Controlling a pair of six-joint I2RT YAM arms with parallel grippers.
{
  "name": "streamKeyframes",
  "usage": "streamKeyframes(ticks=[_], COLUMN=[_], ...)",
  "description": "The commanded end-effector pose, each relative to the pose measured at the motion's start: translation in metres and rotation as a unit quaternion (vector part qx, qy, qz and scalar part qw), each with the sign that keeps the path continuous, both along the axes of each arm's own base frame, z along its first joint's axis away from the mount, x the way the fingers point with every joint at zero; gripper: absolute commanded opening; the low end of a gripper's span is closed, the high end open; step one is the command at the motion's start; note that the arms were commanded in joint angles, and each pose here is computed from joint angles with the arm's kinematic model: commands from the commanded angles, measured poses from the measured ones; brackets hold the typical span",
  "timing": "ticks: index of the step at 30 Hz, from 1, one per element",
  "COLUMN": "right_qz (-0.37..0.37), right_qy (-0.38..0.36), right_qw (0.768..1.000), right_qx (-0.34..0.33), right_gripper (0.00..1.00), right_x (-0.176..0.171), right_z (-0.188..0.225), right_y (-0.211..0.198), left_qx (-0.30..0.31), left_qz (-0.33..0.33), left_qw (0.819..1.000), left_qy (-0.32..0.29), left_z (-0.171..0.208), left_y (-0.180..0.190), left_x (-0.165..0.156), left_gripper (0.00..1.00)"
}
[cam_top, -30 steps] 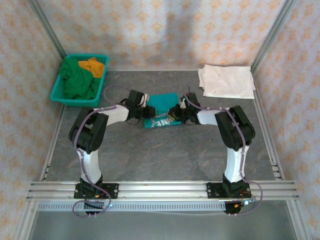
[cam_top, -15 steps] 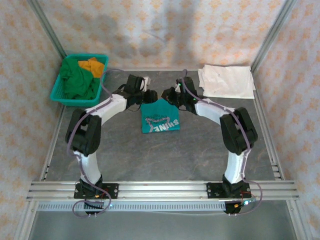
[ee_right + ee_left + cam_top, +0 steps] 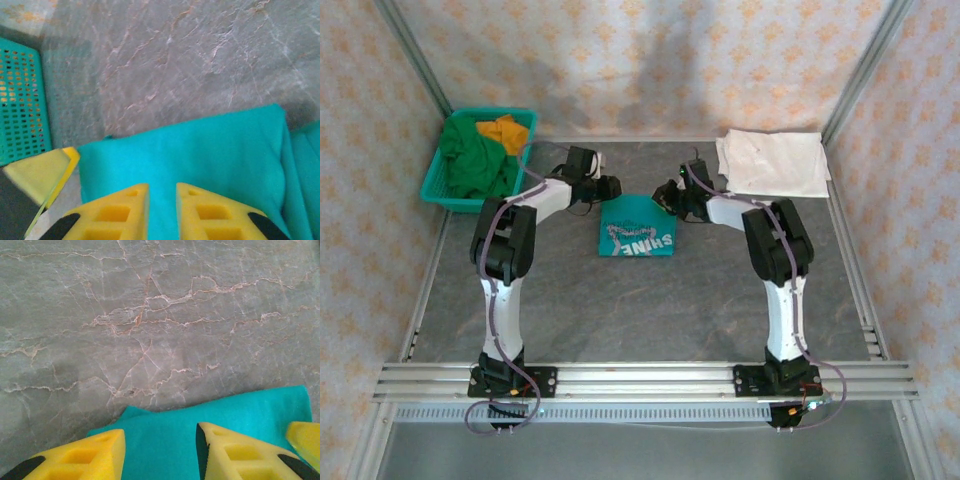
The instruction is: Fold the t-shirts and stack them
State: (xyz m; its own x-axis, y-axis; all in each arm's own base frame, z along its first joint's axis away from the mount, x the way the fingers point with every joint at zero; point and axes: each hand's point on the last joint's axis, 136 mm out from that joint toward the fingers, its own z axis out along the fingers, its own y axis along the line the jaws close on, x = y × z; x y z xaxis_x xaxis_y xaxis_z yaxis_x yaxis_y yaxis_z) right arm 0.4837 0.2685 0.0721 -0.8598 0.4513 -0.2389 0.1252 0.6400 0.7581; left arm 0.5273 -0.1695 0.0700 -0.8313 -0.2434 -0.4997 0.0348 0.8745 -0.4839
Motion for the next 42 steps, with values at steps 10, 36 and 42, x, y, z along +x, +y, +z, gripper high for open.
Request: streamKeyframes(ticks=[10, 36, 42], right_qz=[0.010, 0.066, 0.060], right_qy=[0.025, 0.063, 0.071], right_qw=[0.995, 0.991, 0.991], right_qx=[-0.101, -0.103, -0.101], right_gripper=[0.51, 0.51, 0.34], right_x=[-0.074, -0.068, -0.065], right_z=[0.018, -0.037, -0.048], right_y=[-0.052, -0.004, 0.006], left_qx=[0.035, 0.096, 0.093], left_qz=[-0.041, -0.014, -0.013], left_qw=[0.998, 0.993, 0.994], left_qy=[-0.025, 0.063, 0.061], left_z=[0.048, -0.061, -0.059], left_y=[-0.028, 0.003, 0.002], left_x=[-0.102, -0.146, -0.146], left_gripper=[0.43, 0.38, 0.38])
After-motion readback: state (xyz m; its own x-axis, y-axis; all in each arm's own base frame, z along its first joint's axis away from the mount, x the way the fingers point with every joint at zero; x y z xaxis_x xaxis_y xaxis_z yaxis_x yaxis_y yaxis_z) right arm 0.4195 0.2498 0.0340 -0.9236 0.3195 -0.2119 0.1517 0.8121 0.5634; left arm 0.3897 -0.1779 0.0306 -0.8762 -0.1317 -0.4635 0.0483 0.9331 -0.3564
